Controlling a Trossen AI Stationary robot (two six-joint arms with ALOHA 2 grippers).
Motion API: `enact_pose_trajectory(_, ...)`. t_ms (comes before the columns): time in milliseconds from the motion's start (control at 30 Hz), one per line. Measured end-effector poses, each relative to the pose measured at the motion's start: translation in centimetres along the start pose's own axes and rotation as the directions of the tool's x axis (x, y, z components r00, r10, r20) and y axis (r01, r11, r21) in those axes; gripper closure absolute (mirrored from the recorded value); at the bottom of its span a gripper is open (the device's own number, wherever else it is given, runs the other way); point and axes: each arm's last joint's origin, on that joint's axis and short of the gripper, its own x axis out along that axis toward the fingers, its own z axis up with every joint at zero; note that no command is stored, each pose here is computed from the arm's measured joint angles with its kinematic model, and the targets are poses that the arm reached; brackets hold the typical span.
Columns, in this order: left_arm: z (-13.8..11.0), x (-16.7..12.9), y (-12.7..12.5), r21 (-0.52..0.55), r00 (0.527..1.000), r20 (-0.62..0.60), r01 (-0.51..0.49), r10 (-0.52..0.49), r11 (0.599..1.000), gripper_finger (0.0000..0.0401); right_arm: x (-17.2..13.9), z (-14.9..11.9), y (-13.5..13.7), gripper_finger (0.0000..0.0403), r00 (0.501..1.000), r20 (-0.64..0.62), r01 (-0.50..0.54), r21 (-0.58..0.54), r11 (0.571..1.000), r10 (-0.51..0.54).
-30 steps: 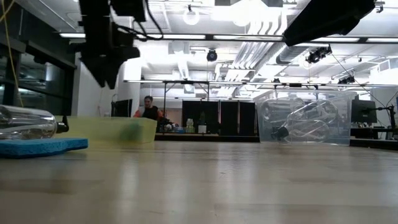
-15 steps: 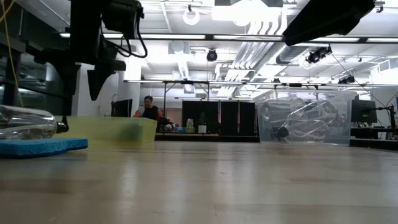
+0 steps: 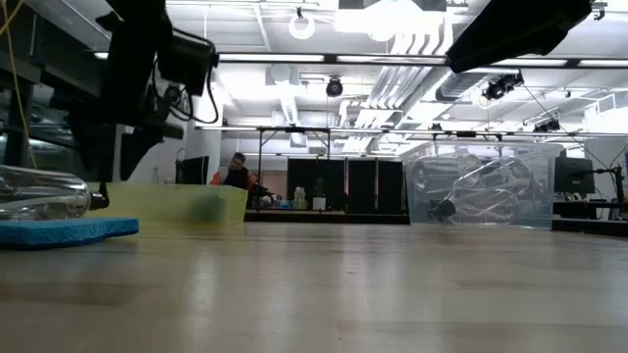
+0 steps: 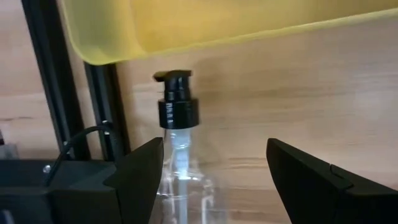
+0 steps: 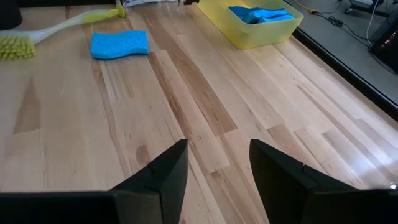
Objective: Pick & Place Kitchen Sink Supplies
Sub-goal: Put the transparent soap dispenser into the transparent bin
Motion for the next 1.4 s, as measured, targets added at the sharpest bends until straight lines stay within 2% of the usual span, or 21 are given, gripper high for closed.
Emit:
enact_pose_trajectory(133, 0.0, 1.3, 0.5, -0.018, 0.999, -0.018, -0.027, 0.027, 0.999, 0.0125, 0.0, 0.0, 0.0, 0.0237, 1.0, 0.0, 0.0, -0.004, 1.0, 0.0)
enact_pose_trajectory(300, 0.4, 3.0, 0.9, -0.028, 0.999, -0.039, -0.003, 0.001, 1.0, 0.0125, 0.0, 0.0, 0.0, 0.0237, 1.0, 0.0, 0.0, -0.002, 1.0, 0.0)
enact_pose_trajectory(533, 1.1, 4.3, 1.8, -0.044, 0.998, -0.058, -0.023, 0.02, 0.999, 0.0126, 0.0, 0.0, 0.0, 0.0237, 1.0, 0.0, 0.0, -0.001, 1.0, 0.0)
enact_pose_trajectory(800, 1.8, 5.9, 2.2, -0.04, 0.993, -0.089, 0.069, -0.072, 0.997, 0.0126, 0.0, 0.0, 0.0, 0.0237, 1.0, 0.01, 0.011, 0.0, 1.0, -0.011)
enact_pose_trajectory(1167, 1.8, 6.4, 2.5, -0.026, 0.99, -0.117, 0.078, -0.08, 0.997, 0.0126, 0.0, 0.0, 0.0, 0.0237, 1.0, 0.011, 0.011, 0.0, 1.0, -0.011)
enact_pose_trajectory(1267, 1.8, 6.4, 2.5, -0.026, 0.99, -0.117, 0.078, -0.081, 0.997, 0.0138, 0.0, 0.0, 0.0, 0.0237, 1.0, 0.011, 0.011, 0.0, 1.0, -0.011)
enact_pose_trajectory(1400, 1.7, 6.4, 2.5, 0.005, 0.986, -0.138, 0.094, -0.093, 0.996, 0.0186, 0.0, 0.0, 0.0, 0.0237, 1.0, 0.009, 0.011, -0.009, 1.0, -0.011)
